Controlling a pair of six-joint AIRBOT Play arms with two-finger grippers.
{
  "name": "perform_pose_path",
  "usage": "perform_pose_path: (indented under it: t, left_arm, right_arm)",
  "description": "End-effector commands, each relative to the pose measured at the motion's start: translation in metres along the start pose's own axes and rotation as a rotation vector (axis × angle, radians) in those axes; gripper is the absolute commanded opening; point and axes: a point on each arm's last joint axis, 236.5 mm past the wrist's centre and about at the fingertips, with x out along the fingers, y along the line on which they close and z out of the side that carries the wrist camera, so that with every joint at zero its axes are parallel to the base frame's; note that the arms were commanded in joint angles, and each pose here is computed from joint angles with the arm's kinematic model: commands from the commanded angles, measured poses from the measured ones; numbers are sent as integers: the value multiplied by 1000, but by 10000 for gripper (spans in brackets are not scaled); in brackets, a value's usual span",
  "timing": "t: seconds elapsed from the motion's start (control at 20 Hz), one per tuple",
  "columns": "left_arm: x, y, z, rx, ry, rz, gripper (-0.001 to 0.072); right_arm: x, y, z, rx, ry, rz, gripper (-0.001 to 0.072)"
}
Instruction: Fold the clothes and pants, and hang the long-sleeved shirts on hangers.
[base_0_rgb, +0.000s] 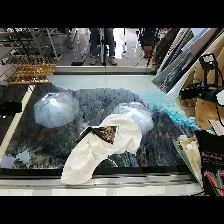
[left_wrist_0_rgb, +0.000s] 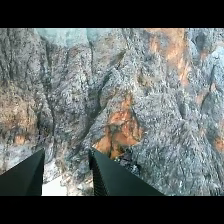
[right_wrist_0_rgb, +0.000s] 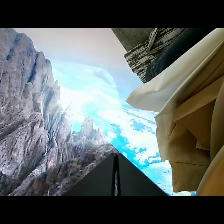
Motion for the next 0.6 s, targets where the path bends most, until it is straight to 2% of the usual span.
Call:
perform_pose_path:
  t: [0.0,0.55]
  left_arm:
    - [0,0,0,0,-1,0,298]
    - [0,0,0,0,-1,0,298]
  right_arm:
    - [0,0,0,0,-1,0,18]
    - [0,0,0,0,-1,0,18]
